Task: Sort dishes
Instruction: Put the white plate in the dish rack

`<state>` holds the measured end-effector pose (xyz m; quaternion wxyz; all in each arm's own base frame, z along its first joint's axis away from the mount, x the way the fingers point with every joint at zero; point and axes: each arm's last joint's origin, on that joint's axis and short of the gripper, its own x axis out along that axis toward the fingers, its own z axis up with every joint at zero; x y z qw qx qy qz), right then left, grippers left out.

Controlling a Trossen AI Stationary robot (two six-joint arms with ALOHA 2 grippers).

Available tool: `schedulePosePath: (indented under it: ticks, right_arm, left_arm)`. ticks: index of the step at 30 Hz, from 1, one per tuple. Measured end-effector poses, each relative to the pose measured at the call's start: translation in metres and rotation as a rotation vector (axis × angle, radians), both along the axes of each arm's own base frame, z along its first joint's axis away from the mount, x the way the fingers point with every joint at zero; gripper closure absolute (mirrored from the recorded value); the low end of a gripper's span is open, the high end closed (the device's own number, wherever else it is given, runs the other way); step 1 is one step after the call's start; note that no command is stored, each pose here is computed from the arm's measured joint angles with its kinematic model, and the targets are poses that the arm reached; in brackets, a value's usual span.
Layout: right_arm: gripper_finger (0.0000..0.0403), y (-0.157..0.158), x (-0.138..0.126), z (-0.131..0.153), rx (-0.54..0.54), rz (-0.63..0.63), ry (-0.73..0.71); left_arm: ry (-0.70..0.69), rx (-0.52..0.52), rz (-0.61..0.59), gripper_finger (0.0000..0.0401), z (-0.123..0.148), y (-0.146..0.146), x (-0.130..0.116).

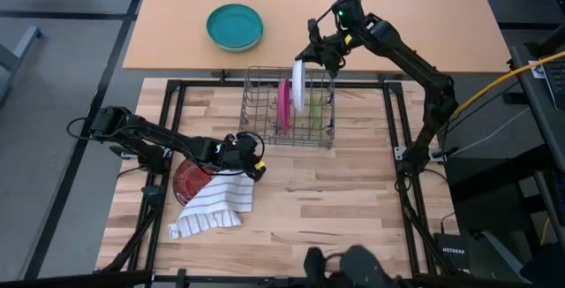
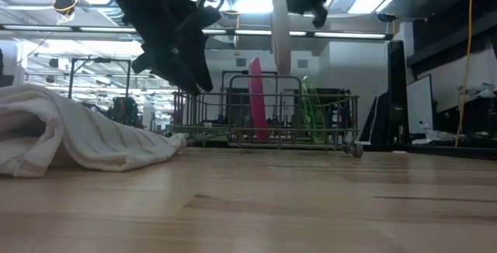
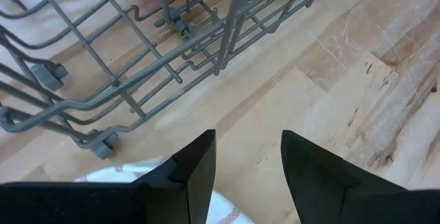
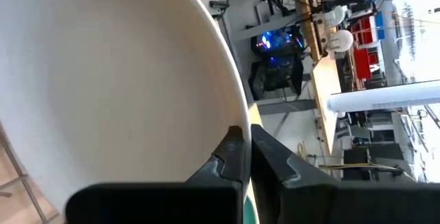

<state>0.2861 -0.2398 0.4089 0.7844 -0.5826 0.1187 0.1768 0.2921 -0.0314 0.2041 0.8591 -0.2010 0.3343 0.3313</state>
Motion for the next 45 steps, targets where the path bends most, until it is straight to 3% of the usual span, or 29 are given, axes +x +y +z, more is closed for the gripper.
schedulePosePath:
  ticks: [9,16,32,45]
  right_arm:
    - [0.0394,-0.029,-0.008,-0.069,0.079,0.027,-0.026]
    - [0.0394,-0.031,-0.007,-0.099,0.075,0.053,-0.056]
    - [0.0394,-0.026,-0.011,-0.130,0.140,0.065,-0.012]
    - [0.0395,-0.029,-0.009,-0.129,0.130,0.040,-0.048]
  left_arm:
    - [-0.006,-0.007,0.009,0.0246,0.000,0.000,0.000]
    - [-0.006,-0.006,0.029,0.0246,0.000,0.006,0.001]
    - [-0.006,-0.006,0.052,0.0246,0.000,0.013,0.001]
    - [-0.006,-0.006,0.052,0.0246,0.000,0.013,0.001]
